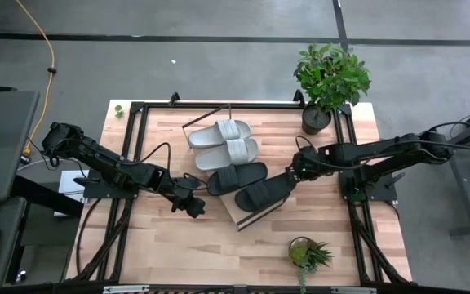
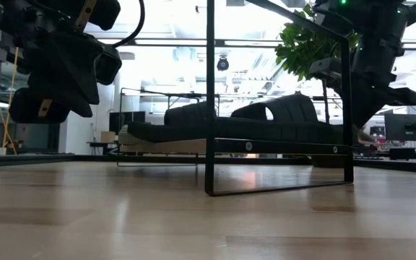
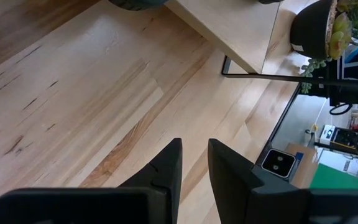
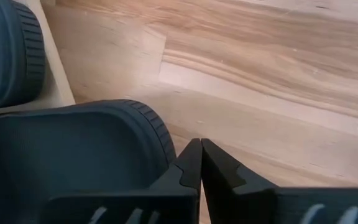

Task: Pick and place slides into the shelf
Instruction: Put the black slipper on the shelf

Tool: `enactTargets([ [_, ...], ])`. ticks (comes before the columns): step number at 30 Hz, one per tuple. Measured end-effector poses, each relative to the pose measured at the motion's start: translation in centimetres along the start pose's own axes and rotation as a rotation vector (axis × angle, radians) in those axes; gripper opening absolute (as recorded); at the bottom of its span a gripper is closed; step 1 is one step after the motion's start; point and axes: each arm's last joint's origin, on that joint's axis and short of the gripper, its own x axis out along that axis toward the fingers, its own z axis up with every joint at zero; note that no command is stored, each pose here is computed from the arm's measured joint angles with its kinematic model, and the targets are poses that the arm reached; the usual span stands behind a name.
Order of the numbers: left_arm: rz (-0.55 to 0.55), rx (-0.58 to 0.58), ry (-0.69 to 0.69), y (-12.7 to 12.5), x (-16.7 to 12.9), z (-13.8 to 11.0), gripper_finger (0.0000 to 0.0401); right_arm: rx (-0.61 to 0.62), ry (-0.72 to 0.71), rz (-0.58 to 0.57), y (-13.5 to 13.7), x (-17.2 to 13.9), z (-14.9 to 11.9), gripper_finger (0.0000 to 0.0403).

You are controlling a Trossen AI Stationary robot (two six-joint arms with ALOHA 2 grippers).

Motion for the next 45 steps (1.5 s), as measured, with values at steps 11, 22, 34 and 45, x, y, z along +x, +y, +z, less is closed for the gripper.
enactTargets([
  [11,0.0,0.0,0.0,0.0,0.0,0.0,0.0067,-0.063,0.023,0.123,1.1,0.0,0.1,0.0],
  [22,0.0,0.0,0.0,0.0,0.0,0.0,0.0067,-0.064,0.055,0.163,1.4,0.0,0.1,0.0],
  [34,0.0,0.0,0.0,0.0,0.0,0.0,0.0067,-0.073,0.075,0.242,2.1,-0.2,0.1,0.0],
  [45,-0.002,0.0,0.008,0.0,0.0,0.0,0.0067,-0.031,0.044,0.175,1.6,0.0,0.1,0.0],
])
